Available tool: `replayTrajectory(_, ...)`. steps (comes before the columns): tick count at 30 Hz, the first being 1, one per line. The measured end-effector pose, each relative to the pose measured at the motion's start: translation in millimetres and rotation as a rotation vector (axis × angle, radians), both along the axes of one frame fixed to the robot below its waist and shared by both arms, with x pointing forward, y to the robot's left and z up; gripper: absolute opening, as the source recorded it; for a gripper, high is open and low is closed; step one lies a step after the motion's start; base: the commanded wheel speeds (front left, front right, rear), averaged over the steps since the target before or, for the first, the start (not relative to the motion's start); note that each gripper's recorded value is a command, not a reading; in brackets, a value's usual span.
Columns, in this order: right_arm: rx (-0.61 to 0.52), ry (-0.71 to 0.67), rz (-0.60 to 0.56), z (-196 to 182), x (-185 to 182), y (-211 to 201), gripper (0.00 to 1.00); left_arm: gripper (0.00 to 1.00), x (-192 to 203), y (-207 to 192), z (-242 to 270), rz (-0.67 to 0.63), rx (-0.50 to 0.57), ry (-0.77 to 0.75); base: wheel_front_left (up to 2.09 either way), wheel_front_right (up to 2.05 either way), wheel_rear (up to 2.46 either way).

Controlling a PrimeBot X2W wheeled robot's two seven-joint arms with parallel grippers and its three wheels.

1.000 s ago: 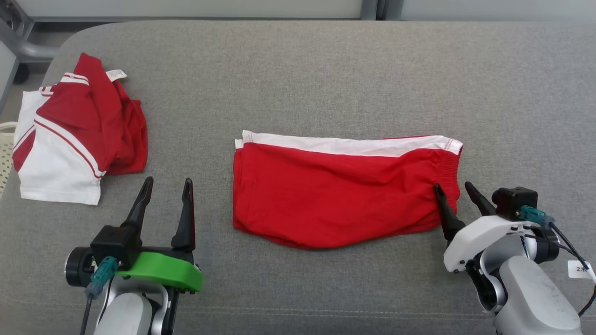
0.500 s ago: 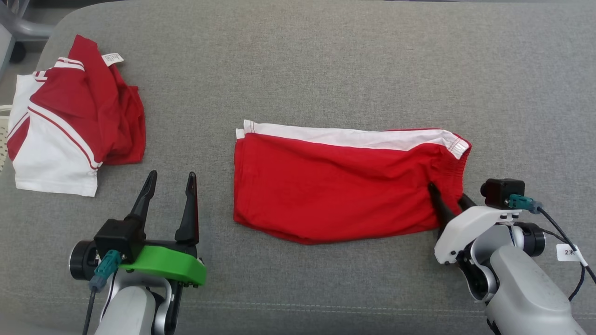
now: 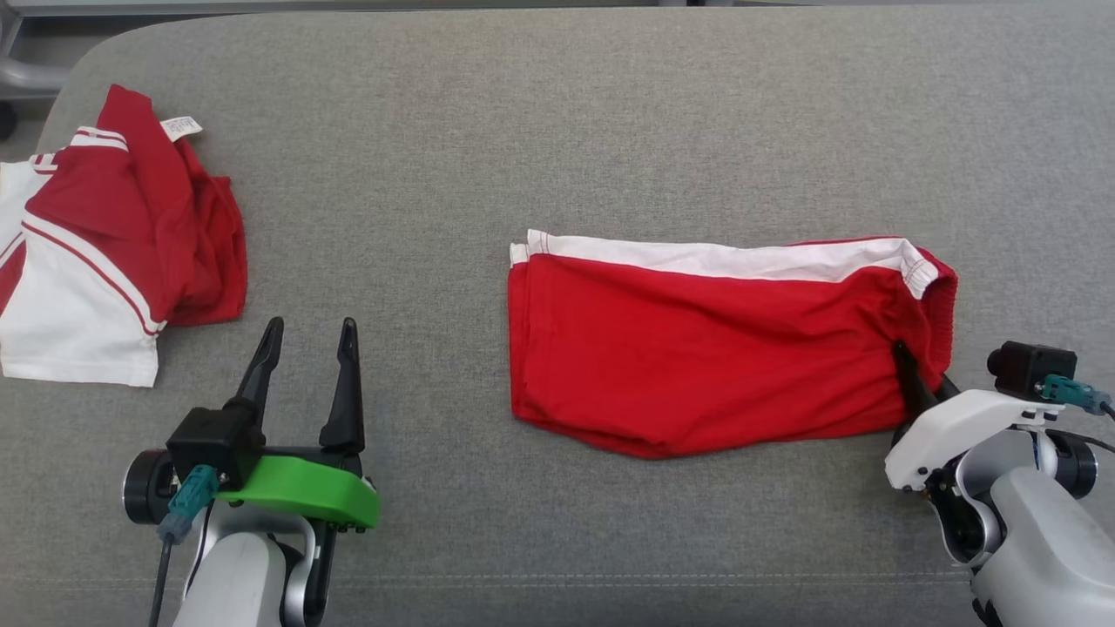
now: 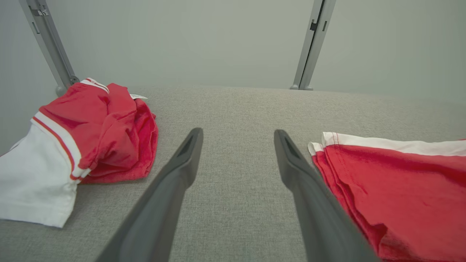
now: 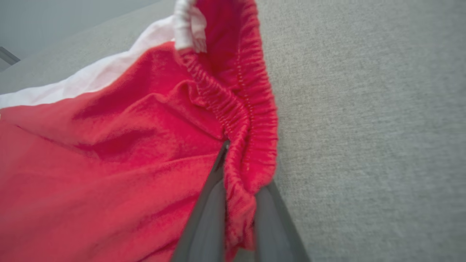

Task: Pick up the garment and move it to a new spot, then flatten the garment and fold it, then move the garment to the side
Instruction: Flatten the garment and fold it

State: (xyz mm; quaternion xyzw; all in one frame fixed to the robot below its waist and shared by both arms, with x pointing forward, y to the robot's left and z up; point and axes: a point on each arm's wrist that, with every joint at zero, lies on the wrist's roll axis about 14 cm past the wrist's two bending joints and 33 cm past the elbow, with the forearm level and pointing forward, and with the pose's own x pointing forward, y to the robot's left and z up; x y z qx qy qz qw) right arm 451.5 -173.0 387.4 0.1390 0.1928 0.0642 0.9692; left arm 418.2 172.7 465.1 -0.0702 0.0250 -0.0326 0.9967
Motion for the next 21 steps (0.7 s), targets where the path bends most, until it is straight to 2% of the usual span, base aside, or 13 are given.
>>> replayTrajectory(3,0.004,-0.009,-0.014,3.2,-0.3,-4.7,0.00,1.00,2.0,-1.5,0.4,-0.003,-0.002,-0.003,0.00,0.00,0.00)
replayTrajectory(7,0.114,-0.068,0.003,28.3,6.2,20.5,0.00,1.00,4.8,-2.8,1.6,-0.006,-0.002,-0.008,0.00,0.00,0.00)
replayTrajectory(11,0.216,-0.094,0.094,54.7,1.0,58.1,0.00,1.00,5.1,-4.9,2.6,-0.013,-0.003,-0.011,0.00,0.00,0.00)
replayTrajectory(18,0.299,-0.173,0.233,98.6,-8.3,104.9,0.00,1.00,3.3,-8.4,2.9,-0.017,-0.008,-0.010,0.00,0.00,0.00)
replayTrajectory(21,0.332,-0.165,0.296,104.9,-14.5,132.0,0.00,1.00,1.9,-7.7,2.6,-0.018,-0.008,-0.009,0.00,0.00,0.00)
